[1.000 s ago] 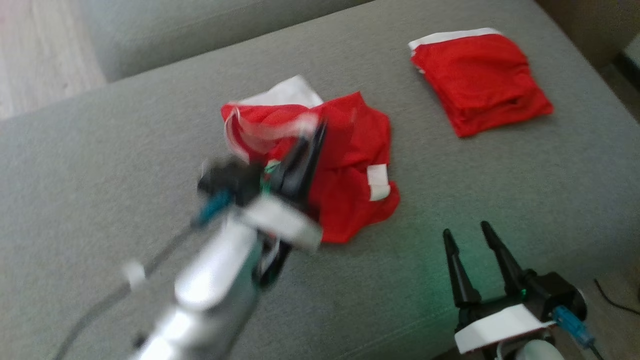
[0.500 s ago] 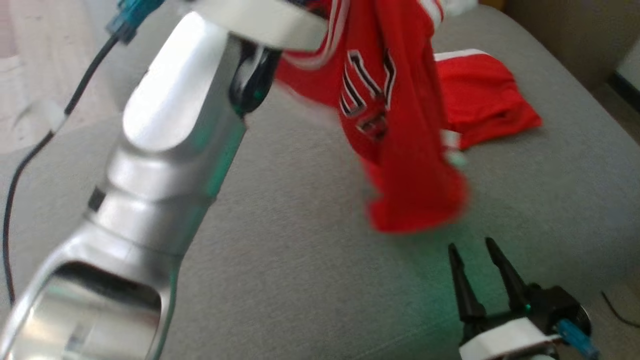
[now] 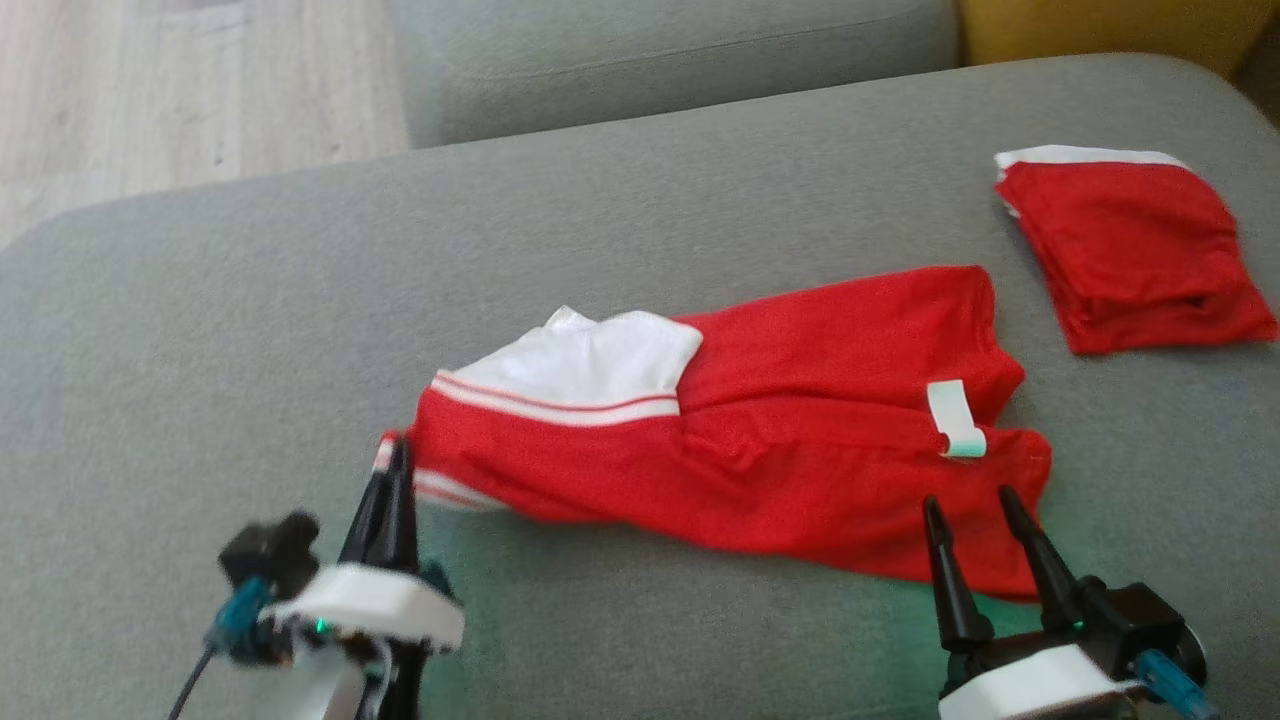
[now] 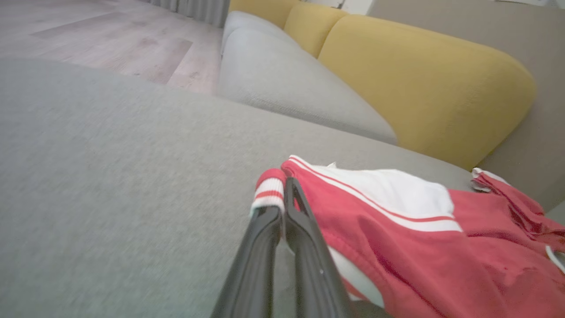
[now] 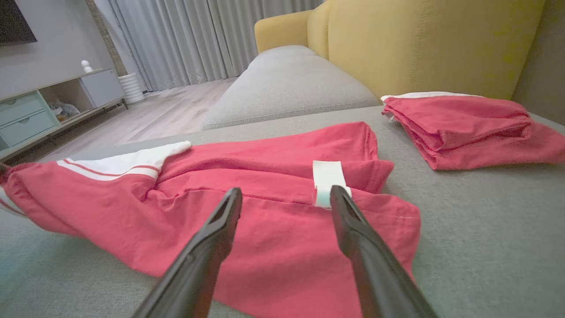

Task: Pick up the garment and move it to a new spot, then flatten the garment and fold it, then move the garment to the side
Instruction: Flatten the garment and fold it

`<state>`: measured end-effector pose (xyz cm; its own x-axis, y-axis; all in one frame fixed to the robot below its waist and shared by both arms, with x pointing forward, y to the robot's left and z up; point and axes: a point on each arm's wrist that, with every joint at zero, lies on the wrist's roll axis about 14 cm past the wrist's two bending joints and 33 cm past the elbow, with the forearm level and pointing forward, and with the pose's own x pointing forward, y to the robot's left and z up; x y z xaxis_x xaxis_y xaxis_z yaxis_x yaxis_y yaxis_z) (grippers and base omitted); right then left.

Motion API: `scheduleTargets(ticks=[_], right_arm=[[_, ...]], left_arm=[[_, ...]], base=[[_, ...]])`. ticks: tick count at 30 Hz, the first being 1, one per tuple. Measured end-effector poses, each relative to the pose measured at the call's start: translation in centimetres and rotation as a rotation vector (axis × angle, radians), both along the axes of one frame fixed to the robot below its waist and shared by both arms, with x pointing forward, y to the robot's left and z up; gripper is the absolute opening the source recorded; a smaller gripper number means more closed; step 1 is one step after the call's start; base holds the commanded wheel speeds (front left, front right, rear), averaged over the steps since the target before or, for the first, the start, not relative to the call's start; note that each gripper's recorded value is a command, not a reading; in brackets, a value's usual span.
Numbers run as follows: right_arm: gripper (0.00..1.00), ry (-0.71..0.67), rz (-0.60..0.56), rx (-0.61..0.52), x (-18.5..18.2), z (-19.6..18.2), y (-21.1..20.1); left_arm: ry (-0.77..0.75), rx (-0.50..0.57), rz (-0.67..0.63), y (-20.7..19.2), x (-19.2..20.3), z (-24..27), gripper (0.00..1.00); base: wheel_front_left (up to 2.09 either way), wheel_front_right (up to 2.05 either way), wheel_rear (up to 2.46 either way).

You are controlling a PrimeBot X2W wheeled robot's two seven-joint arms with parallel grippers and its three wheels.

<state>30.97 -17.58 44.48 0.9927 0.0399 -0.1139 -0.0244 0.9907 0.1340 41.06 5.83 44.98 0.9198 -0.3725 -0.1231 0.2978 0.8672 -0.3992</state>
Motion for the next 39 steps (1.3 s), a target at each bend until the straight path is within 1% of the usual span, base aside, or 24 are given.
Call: scheduleTargets(ticks=[1,2,7,10,12,14,17,19,22,23,24,29,35,36,37,38,39], right_arm=[[1.00,0.003,0.012,0.001,0.2,-0.1,0.3],[1.00,0.006,0.022,0.001,0.4,-0.2,0.6],[1.00,0.021,0.045,-0.006,0.8,-0.6,1.2],[1.00,0.039,0.050,-0.014,0.9,-1.1,1.3],[1.00,0.052,0.049,-0.015,1.0,-1.5,1.2],[1.00,0.062,0.051,-0.021,1.2,-1.8,1.2],[1.00,0.061,0.059,-0.024,2.4,-1.8,1.4],[1.00,0.056,0.061,-0.028,3.4,-1.8,1.4],[1.00,0.058,0.070,-0.032,4.6,-1.9,1.5],[1.00,0.063,0.070,-0.034,4.9,-2.1,1.5],[1.00,0.075,0.064,-0.037,5.2,-2.5,1.2],[1.00,0.103,0.023,-0.043,5.4,-3.3,-0.1],[1.00,0.141,-0.024,-0.044,4.7,-4.2,-1.5],[1.00,0.144,-0.027,-0.045,4.7,-4.3,-1.6],[1.00,0.145,-0.029,-0.045,4.8,-4.3,-1.7],[1.00,0.144,-0.031,-0.045,4.9,-4.3,-1.7],[1.00,0.140,-0.031,-0.044,5.0,-4.2,-1.8]], left_arm=[[0.028,0.001,0.024,0.9,-0.6,-1.0,0.69],[0.049,0.000,0.045,1.6,-1.1,-1.7,1.00],[0.084,0.004,0.089,3.4,-2.2,-3.0,1.00],[0.016,0.076,0.047,4.2,-1.1,-1.9,1.00],[-0.043,0.155,-0.016,4.2,0.4,-0.6,1.00],[-0.110,0.224,-0.088,3.5,2.6,1.3,1.00],[-0.187,0.306,-0.216,0.7,6.0,4.3,1.00],[-0.189,0.346,-0.313,-1.9,7.3,5.1,1.00],[-0.122,0.384,-0.459,-4.8,8.0,3.9,1.00],[-0.085,0.391,-0.494,-5.4,8.2,3.2,1.00],[-0.011,0.411,-0.554,-6.0,8.4,1.4,1.00],[0.171,0.511,-0.658,-5.9,8.7,-3.9,1.00],[0.322,0.497,-0.727,-6.1,7.5,-7.9,1.00],[0.334,0.489,-0.735,-6.2,7.3,-8.1,0.76],[0.343,0.485,-0.742,-6.2,7.3,-8.1,0.48],[0.353,0.480,-0.747,-6.2,7.4,-8.0,0.43],[0.362,0.479,-0.757,-6.2,7.3,-8.1,0.09]], base=[[0.00,0.00,0.00],[0.00,0.00,0.00],[0.00,0.00,0.00],[0.00,0.00,0.00],[0.00,0.00,0.00],[0.00,0.00,0.00],[0.00,0.00,0.00],[0.00,0.00,0.00],[0.00,0.00,0.00],[0.00,0.00,0.00],[0.00,0.00,0.00],[0.00,0.00,0.00],[0.00,0.00,0.00],[0.00,0.00,0.00],[0.00,0.00,0.00],[0.00,0.00,0.00],[0.00,0.00,0.00]])
